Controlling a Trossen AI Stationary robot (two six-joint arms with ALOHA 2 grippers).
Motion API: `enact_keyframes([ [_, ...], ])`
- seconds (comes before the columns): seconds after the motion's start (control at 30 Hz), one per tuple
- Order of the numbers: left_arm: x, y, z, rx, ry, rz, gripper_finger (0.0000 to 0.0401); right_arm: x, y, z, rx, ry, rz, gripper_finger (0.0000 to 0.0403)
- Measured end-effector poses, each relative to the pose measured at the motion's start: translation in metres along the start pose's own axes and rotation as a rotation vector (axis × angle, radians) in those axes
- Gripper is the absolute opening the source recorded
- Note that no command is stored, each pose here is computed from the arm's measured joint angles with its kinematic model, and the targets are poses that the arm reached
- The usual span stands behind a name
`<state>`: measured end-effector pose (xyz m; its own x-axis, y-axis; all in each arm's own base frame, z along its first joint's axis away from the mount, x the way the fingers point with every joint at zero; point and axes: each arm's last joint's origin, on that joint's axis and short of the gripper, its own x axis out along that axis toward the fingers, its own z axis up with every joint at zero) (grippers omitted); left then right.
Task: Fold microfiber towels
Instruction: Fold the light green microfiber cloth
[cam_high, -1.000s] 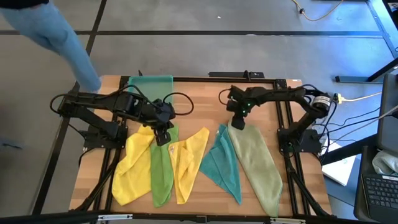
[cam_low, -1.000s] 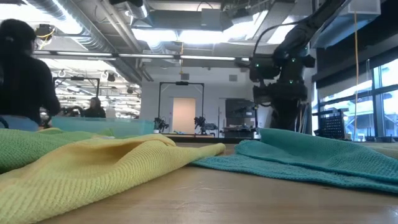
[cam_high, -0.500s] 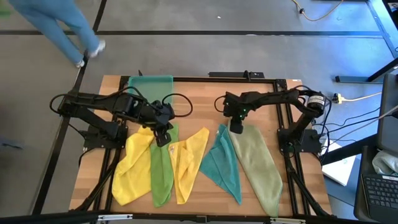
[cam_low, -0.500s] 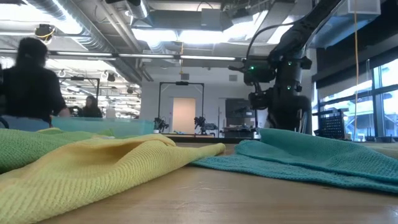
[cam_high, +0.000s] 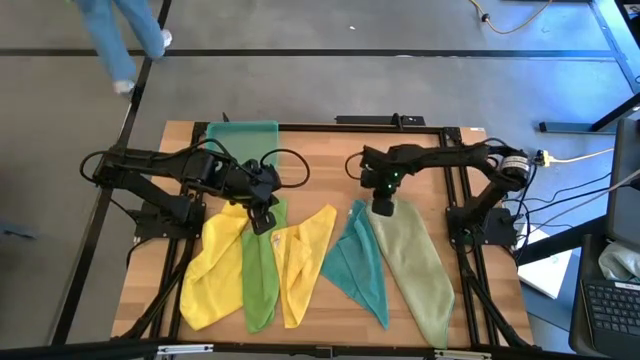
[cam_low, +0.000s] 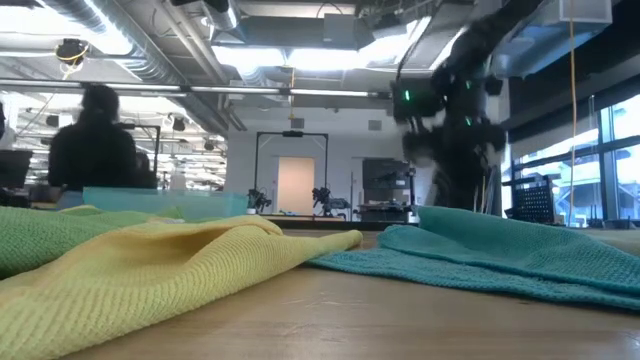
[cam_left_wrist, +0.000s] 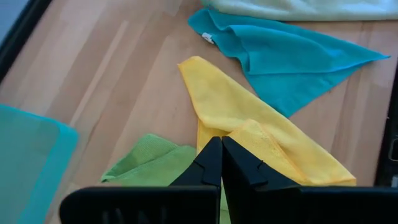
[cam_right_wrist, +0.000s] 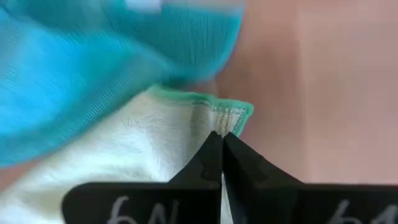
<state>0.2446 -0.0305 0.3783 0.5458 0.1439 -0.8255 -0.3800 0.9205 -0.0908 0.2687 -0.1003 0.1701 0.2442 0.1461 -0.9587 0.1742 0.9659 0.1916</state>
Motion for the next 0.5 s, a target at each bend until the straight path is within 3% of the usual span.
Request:
enact_keyframes([
  [0.3, 0.000, 0.002, 0.003, 0.013, -0.067, 0.091, 0.0000, -0.110, 0.020, 0.032, -0.082, -0.390, -0.131, 0.0002],
  [0.5, -0.003, -0.004, 0.022, 0.034, -0.301, 0.121, 0.0000, -0.161, 0.035, 0.048, -0.139, -0.552, -0.149, 0.0002],
])
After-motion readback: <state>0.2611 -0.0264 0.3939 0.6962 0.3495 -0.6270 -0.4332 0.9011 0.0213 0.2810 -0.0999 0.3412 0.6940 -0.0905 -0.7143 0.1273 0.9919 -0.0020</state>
